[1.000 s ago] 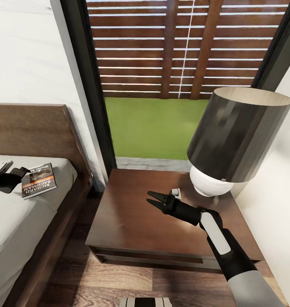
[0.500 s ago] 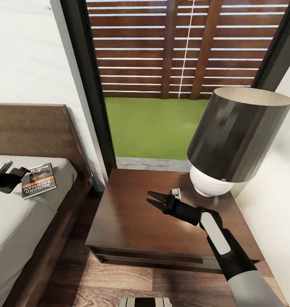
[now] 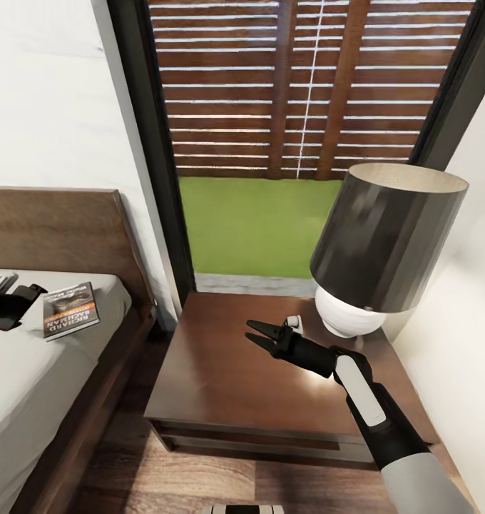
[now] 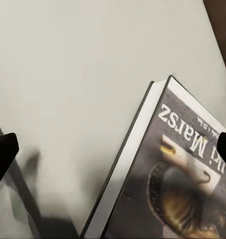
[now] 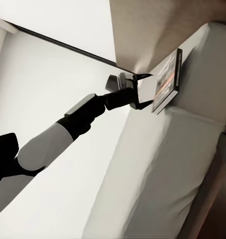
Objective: In the bedroom, move the book from the bed onto either nightstand, and place the two sandals side by side next to the bed.
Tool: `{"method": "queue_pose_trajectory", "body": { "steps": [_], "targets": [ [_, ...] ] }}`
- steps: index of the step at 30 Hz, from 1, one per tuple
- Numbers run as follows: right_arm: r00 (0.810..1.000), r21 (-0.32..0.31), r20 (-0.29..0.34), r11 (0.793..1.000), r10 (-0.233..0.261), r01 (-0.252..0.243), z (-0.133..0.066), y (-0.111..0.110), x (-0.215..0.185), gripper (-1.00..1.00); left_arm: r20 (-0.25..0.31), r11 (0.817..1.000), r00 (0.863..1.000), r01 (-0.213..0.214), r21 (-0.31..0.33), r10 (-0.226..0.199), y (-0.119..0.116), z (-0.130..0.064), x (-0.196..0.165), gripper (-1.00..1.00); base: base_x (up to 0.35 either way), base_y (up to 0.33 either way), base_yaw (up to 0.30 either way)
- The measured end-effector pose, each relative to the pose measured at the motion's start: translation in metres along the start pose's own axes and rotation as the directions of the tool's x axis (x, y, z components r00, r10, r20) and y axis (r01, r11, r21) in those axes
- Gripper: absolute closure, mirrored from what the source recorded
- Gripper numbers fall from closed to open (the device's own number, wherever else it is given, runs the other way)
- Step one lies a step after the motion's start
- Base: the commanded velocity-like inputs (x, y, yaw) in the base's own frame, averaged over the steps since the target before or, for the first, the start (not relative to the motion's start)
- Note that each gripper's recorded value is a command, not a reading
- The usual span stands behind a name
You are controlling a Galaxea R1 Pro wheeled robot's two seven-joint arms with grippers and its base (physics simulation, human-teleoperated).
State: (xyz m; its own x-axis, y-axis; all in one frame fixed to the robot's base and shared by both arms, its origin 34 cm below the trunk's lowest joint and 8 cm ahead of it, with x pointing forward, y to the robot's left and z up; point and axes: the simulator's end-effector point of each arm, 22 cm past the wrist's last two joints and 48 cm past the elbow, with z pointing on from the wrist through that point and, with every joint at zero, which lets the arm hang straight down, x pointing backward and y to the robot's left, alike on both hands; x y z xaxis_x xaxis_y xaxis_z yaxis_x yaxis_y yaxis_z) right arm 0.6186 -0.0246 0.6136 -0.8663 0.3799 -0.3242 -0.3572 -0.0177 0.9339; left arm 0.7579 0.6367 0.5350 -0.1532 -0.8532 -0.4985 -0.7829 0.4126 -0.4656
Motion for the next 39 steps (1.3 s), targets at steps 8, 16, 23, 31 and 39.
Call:
{"method": "queue_pose_trajectory", "body": {
  "steps": [8, 16, 23, 31, 39],
  "targets": [
    [1.0, -0.012, -0.001, 0.999, -0.03, 0.03, 0.001, 0.018, -0.003, -1.0, 0.019, 1.0, 1.0, 0.011, 0.027, -0.012, -0.009, -0.018, -0.013, -1.0, 0.0, 0.0, 0.0],
    [0.998, -0.025, 0.0, 0.998, -0.06, 0.06, 0.003, 0.037, -0.005, -1.0, 0.035, 0.998, 0.999, 0.021, 0.053, -0.023, -0.017, -0.036, -0.025, -1.0, 0.0, 0.0, 0.0],
    [0.996, -0.035, -0.001, 0.996, -0.087, 0.087, 0.004, 0.053, -0.006, -1.0, 0.048, 0.996, 0.998, 0.029, 0.079, -0.033, -0.025, -0.052, -0.035, -1.0, 0.0, 0.0, 0.0],
    [0.995, -0.037, -0.001, 0.995, -0.095, 0.095, 0.004, 0.057, -0.006, -1.0, 0.045, 0.996, 0.998, 0.028, 0.087, -0.032, -0.026, -0.056, -0.037, -1.0, 0.0, 0.0, 0.0],
    [0.996, -0.037, -0.001, 0.995, -0.094, 0.094, 0.005, 0.057, -0.006, -1.0, 0.009, 0.997, 1.0, 0.019, 0.08, -0.02, -0.018, -0.058, -0.036, -1.0, 0.0, 0.0, 0.0]
  ]
}}
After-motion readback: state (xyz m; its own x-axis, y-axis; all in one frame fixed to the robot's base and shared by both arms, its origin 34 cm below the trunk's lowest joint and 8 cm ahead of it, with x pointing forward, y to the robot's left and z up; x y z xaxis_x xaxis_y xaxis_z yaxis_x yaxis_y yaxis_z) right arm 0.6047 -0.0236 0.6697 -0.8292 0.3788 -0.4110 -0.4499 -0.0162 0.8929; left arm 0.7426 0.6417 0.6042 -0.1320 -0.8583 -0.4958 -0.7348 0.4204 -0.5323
